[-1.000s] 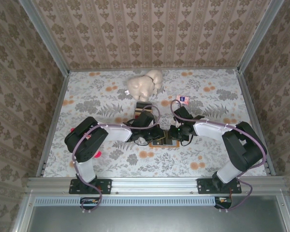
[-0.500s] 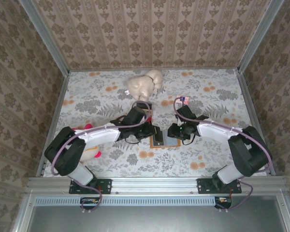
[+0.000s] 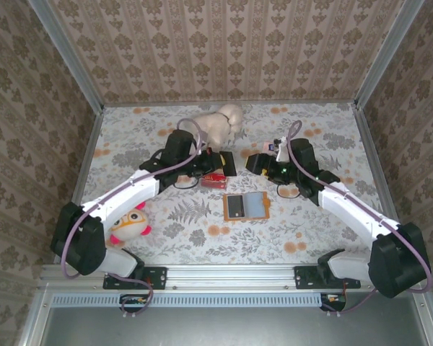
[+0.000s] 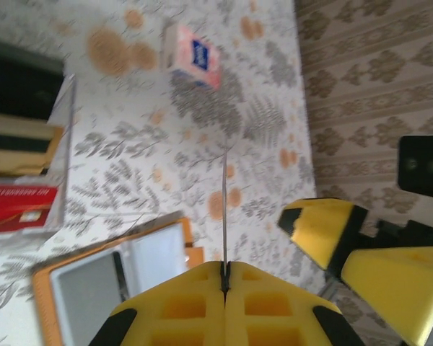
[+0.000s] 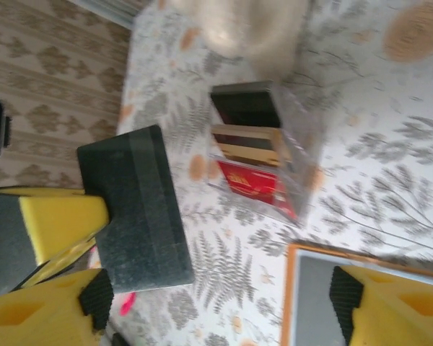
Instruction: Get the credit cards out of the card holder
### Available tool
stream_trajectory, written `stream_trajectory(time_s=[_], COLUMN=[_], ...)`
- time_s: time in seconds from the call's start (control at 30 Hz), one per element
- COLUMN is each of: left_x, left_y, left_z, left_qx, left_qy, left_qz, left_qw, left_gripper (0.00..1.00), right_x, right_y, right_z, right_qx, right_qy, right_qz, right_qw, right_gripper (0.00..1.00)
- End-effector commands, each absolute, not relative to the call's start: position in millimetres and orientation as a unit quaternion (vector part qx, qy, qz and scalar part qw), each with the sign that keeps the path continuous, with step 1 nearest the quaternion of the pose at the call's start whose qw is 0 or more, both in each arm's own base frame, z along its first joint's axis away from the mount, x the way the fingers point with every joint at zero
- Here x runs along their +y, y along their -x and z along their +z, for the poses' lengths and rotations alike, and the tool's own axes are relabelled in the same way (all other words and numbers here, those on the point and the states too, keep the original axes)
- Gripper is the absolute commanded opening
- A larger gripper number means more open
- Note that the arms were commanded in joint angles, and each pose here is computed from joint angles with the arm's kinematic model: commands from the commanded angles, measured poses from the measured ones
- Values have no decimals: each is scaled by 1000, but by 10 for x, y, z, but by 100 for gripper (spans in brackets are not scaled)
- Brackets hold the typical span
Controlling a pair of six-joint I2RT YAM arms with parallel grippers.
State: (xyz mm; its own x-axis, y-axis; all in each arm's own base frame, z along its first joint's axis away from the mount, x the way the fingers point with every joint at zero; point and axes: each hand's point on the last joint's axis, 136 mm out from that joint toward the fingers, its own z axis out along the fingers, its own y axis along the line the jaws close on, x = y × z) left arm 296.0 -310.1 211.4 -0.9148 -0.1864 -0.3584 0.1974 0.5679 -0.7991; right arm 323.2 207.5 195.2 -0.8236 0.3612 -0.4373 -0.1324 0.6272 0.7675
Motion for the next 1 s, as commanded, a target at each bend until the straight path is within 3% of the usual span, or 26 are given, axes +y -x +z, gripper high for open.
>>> stream_trajectory(time_s=[0.0,0.17,0.37,0.67,0.97], left_x=[-3173,-3155,-3227,-3178,-3051], left_y=[-2989,-3111,-3208,-3199,-3173], left_z=[2617,2999,3131,3047,2920], left_qx=[819,791,773,771,776], left_qy=[-49,-47,-45,-15,-1], left_qz=[-521,-557,-590,-598,-594], left_qw=[234,248,229,216,213], left_gripper=[1,2,2,2,6], right_x=[2282,2535,2611,2622,2570], right_y=[-3335,-3441,-3515,-3658,-3630], right_z=[2481,2717,2950,2985,2868], right_qx=[801,767,747,717,720], right_qy=[-50,-73,-65,-92,-109], right_qz=[512,594,621,655,649], right_qw=[306,232,229,217,218], right_gripper=[85,82,78,42,22])
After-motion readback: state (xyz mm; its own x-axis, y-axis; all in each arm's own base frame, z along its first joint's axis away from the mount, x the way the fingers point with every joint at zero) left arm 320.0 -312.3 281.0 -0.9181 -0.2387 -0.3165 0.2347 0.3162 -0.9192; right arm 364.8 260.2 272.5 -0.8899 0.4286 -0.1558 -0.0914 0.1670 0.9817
